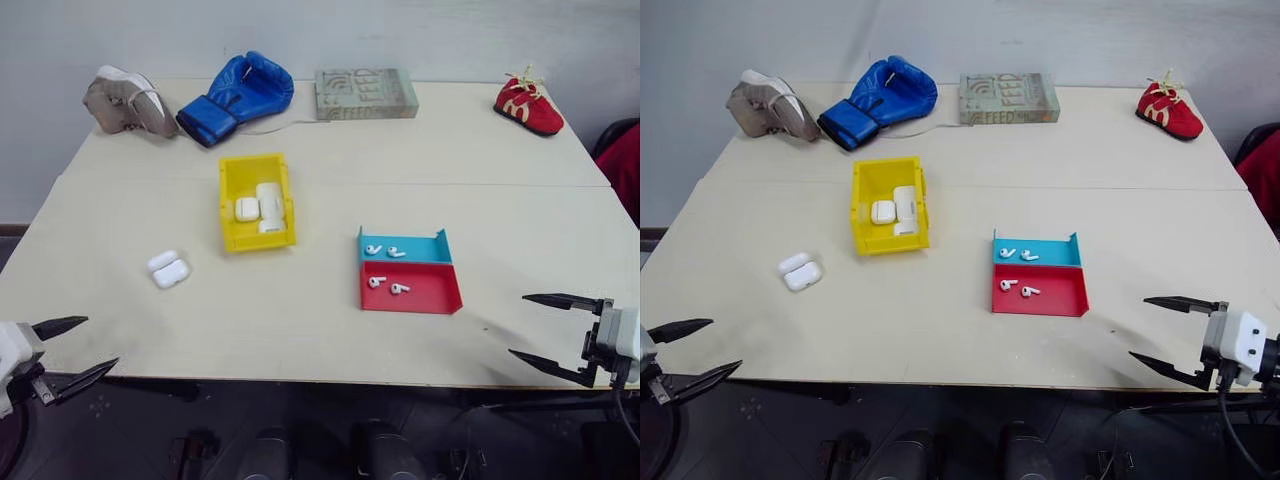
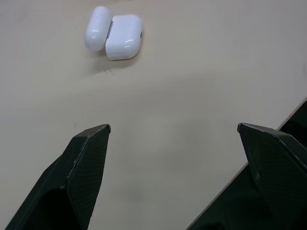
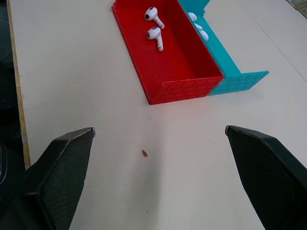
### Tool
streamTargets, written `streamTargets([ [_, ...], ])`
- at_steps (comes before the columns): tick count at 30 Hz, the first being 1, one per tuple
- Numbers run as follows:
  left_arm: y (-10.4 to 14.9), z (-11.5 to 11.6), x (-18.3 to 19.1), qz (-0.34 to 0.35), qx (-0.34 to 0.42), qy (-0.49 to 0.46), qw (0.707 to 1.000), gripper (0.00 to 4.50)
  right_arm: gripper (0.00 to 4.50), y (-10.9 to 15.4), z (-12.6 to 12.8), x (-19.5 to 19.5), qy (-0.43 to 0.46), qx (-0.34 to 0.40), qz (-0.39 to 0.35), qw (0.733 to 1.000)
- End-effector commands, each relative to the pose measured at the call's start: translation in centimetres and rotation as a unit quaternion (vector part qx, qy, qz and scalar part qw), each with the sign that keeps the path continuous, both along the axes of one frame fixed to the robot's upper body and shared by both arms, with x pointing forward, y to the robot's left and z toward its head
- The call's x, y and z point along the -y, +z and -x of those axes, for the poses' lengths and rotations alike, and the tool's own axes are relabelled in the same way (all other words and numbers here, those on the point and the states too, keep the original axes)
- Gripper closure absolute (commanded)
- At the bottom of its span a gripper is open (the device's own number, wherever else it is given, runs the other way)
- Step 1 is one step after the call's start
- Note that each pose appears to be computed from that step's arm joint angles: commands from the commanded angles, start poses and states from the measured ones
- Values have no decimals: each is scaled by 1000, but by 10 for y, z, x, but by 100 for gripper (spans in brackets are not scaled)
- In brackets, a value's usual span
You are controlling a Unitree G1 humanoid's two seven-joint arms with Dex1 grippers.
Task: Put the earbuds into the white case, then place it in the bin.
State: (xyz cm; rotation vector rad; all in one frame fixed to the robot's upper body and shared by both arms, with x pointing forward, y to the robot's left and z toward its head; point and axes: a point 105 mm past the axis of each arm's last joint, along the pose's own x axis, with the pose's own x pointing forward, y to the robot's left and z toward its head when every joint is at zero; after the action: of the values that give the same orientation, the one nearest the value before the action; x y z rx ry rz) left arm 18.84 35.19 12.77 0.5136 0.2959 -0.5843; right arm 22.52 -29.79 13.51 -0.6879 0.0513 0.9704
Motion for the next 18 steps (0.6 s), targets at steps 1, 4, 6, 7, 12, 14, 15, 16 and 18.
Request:
streamTargets([
  [1,10,-2,3,3,26,1,1000,4,0,3,0,-5,13,12,-13,1000],
  [4,16,-4,6,30,41,12,999,4,0,7,-3,-11,17,18,-40,999],
  [6,20,-3,7,44,47,18,998,4,0,14,-7,-19,21,28,-79,996],
  [7,21,-3,7,48,48,22,997,4,0,17,-8,-22,23,31,-94,995],
  [12,24,2,-22,111,85,173,975,4,0,47,-19,-53,35,88,-238,967],
  [14,16,14,-37,121,83,255,956,4,0,53,-20,-69,63,106,-262,957],
  [15,14,20,-44,127,86,294,943,4,0,56,-20,-78,80,117,-268,953],
  [16,14,25,-49,129,90,321,934,4,0,59,-20,-83,92,129,-271,949],
  [18,8,36,-57,122,73,377,915,4,0,60,-21,-90,116,152,-261,946],
])
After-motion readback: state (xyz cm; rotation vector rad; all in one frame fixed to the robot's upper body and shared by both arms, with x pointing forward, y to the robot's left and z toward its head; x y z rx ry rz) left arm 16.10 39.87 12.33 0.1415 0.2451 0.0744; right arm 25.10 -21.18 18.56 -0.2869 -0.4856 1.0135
